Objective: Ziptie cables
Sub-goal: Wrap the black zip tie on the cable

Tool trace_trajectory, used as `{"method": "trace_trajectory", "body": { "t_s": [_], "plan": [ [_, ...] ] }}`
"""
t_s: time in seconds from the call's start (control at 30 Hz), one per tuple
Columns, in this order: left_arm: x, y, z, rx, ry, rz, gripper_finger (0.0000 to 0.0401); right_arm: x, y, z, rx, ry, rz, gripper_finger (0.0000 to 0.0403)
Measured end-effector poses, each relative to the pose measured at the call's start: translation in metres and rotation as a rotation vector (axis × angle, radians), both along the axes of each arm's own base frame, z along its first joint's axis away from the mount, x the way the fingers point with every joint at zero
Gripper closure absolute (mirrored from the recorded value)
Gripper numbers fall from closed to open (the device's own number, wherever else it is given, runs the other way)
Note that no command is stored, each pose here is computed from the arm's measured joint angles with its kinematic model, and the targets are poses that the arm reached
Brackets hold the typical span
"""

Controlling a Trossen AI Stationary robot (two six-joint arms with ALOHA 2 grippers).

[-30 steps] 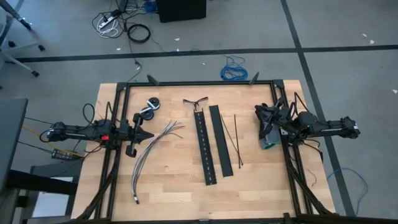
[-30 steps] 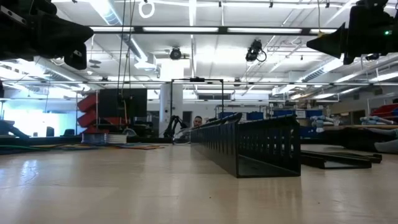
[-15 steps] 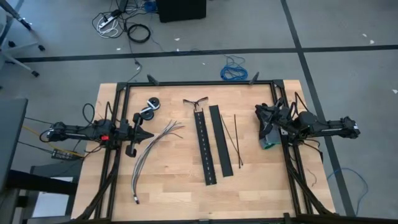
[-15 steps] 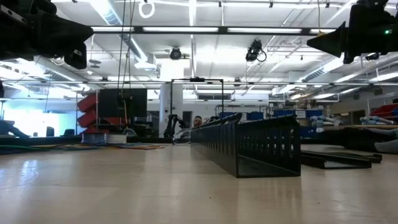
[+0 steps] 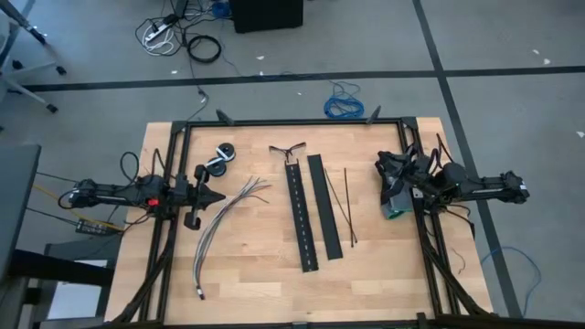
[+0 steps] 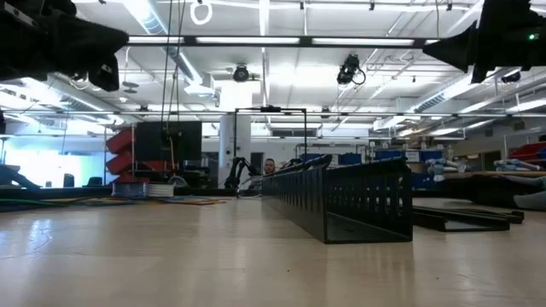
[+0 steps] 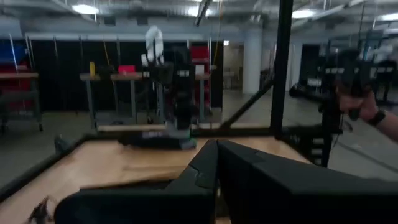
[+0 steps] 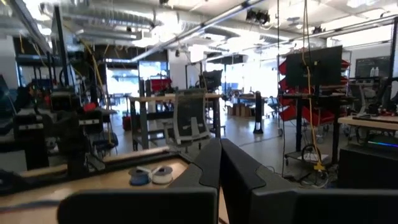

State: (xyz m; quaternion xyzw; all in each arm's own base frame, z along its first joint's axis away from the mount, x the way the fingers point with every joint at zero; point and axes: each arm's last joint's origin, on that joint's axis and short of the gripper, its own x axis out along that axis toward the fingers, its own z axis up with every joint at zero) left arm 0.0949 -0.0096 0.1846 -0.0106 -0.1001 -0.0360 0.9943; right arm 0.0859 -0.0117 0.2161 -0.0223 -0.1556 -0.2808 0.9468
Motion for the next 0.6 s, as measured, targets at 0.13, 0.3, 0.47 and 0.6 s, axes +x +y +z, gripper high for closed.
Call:
{"method": "trace_trajectory", "body": {
  "t_s": [0.13,0.3,0.47,0.6],
  "plan": [
    [-0.004,0.001,0.014,-0.017,-0.152,0.017,0.0400,-0.001,0.002,0.006,-0.034,-0.043,0.078,0.0400],
    [-0.009,0.002,0.032,0.062,-0.234,0.068,0.0400,0.000,0.002,0.022,-0.063,-0.054,0.122,0.0400],
    [-0.010,0.004,0.054,0.123,-0.249,0.164,0.0400,0.015,-0.001,0.042,-0.068,0.024,0.086,0.0400],
    [-0.006,0.004,0.072,0.193,-0.234,0.202,0.0400,0.042,-0.007,0.056,-0.075,0.143,0.054,0.0400]
  ]
}}
